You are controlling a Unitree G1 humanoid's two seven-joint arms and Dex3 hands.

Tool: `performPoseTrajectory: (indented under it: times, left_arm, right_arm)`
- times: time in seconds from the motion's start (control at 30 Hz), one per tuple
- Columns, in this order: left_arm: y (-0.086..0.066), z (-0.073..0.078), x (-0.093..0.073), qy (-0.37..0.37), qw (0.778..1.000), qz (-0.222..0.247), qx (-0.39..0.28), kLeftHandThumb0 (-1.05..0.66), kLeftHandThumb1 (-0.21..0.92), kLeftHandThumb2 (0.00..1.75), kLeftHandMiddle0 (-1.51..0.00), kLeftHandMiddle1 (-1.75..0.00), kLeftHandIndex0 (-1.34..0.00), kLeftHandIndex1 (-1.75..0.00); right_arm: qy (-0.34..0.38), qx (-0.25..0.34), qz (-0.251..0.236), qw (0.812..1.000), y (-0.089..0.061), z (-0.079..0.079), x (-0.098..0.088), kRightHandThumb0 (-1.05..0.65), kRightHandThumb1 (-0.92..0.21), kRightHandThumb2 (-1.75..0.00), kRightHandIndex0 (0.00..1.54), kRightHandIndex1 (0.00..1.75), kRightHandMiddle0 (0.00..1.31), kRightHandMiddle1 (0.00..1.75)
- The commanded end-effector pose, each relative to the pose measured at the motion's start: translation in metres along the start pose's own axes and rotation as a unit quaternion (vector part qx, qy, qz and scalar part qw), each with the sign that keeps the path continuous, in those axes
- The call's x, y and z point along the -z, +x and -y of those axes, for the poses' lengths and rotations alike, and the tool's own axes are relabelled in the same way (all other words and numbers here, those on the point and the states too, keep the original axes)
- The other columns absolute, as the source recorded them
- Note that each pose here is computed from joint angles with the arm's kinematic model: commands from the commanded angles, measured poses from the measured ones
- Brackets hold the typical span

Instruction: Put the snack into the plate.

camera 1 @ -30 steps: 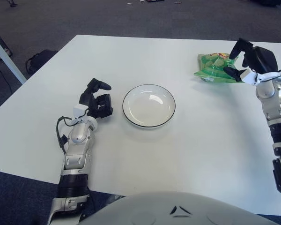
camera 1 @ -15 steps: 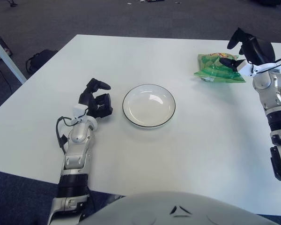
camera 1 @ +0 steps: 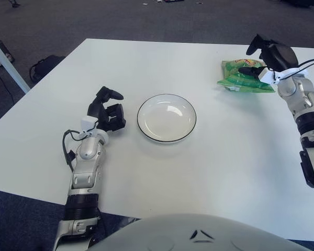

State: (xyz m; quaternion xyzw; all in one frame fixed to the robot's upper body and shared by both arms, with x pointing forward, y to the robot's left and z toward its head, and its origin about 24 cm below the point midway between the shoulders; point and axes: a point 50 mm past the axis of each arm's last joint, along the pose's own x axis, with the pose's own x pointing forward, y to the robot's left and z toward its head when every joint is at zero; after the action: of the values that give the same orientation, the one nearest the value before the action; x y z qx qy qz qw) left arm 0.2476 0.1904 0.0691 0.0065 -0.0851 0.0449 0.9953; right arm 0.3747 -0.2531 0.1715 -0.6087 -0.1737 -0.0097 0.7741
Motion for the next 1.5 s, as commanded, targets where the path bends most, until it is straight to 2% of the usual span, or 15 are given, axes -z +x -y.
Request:
performPoseTrajectory:
  times: [0.0, 0.2, 0.27, 0.4, 0.57, 0.7, 0.87, 1.0, 1.47]
  left_arm:
    - [-0.022, 0.0, 0.031, -0.008, 0.998, -0.066, -0.014, -0.46, 0.38, 1.23, -1.26, -1.75, -0.56, -1.75]
    - [-0.023, -0.001, 0.03, -0.006, 0.998, -0.064, -0.015, -0.46, 0.39, 1.23, -1.26, -1.75, -0.56, -1.75]
    - [-0.023, -0.001, 0.03, -0.006, 0.998, -0.063, -0.016, -0.46, 0.38, 1.23, -1.26, -1.75, -0.56, -1.75]
    - [-0.023, -0.001, 0.029, -0.004, 0.998, -0.061, -0.016, -0.46, 0.38, 1.24, -1.26, -1.75, -0.56, -1.75]
    - [-0.023, -0.001, 0.029, 0.004, 0.998, -0.06, -0.019, -0.46, 0.38, 1.24, -1.27, -1.75, -0.56, -1.75]
    - [-0.023, -0.002, 0.027, 0.013, 0.998, -0.057, -0.021, -0.46, 0.38, 1.24, -1.27, -1.75, -0.56, -1.75]
    - [-0.023, -0.002, 0.026, 0.015, 0.998, -0.056, -0.025, -0.46, 0.37, 1.25, -1.27, -1.75, -0.57, -1.75]
    - [-0.023, -0.002, 0.025, 0.01, 0.998, -0.057, -0.03, -0.46, 0.38, 1.23, -1.27, -1.75, -0.56, -1.75]
    - [-0.023, -0.004, 0.025, 0.007, 0.997, -0.064, -0.05, -0.44, 0.44, 1.16, -1.27, -1.75, -0.52, -1.75]
  right_arm:
    - [-0.003, -0.009, 0.009, 1.0, 0.004, 0.003, 0.0, -0.93, -0.92, -0.55, 0.21, 1.18, 0.02, 1.4]
    - [0.009, -0.046, 0.012, 0.999, 0.003, -0.004, 0.001, -0.96, -0.92, -0.6, 0.15, 0.91, 0.0, 1.26]
    - [0.018, -0.061, 0.013, 0.998, 0.003, -0.007, 0.002, -0.97, -0.92, -0.62, 0.12, 0.71, 0.0, 1.12]
    - [0.043, -0.092, 0.004, 0.995, 0.002, -0.011, 0.003, -0.98, -0.92, -0.65, 0.09, 0.47, 0.0, 0.9]
    - [0.097, -0.143, -0.018, 0.985, 0.0, -0.017, 0.007, -0.99, -0.92, -0.67, 0.07, 0.29, 0.0, 0.64]
    - [0.132, -0.185, -0.032, 0.973, -0.004, -0.023, 0.011, -0.98, -0.92, -0.69, 0.07, 0.19, 0.0, 0.43]
    - [0.157, -0.241, -0.045, 0.957, -0.012, -0.039, 0.014, -0.98, -0.92, -0.75, 0.03, 0.12, 0.0, 0.21]
    - [0.164, -0.276, -0.053, 0.946, -0.014, -0.042, 0.015, -0.98, -0.92, -0.81, 0.01, 0.09, 0.0, 0.11]
    - [0.184, -0.331, -0.089, 0.921, -0.025, -0.057, 0.022, -0.97, -0.92, -0.88, 0.0, 0.05, 0.0, 0.08]
